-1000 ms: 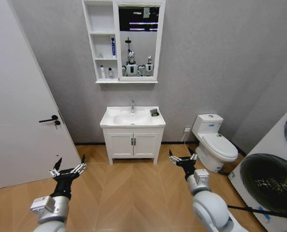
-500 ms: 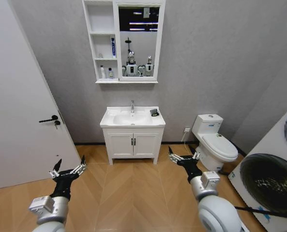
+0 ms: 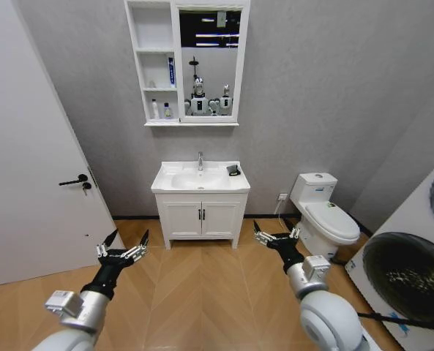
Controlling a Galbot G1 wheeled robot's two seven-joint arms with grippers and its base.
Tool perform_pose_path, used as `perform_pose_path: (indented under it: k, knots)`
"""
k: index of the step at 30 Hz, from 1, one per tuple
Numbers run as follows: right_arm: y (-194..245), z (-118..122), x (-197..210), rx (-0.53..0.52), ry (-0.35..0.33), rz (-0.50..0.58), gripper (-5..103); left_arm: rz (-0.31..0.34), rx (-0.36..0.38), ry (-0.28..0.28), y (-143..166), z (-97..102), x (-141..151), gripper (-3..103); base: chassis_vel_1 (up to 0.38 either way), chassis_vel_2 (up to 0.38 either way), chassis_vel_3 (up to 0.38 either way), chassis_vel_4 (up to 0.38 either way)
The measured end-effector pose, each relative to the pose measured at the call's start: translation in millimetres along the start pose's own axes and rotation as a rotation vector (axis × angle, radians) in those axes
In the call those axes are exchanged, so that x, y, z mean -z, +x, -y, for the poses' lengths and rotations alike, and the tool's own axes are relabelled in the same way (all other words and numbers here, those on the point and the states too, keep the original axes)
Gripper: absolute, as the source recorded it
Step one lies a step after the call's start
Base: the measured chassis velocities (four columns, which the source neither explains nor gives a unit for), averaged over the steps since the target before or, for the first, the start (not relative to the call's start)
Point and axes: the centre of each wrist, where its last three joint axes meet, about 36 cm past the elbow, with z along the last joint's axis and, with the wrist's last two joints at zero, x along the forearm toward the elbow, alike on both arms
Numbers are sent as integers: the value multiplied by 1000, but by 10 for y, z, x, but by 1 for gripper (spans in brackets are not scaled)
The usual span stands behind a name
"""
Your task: Move facial cleanser and shampoo from washbasin to cabinet, then wipe washbasin with towel.
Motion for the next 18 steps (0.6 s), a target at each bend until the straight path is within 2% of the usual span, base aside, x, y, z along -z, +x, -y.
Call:
perform_pose_path:
  k: [18]
  knots:
    - [-6, 3, -4, -2, 16, -2, 100, -7, 6, -10, 14, -8, -13, 100, 0, 0, 0, 0]
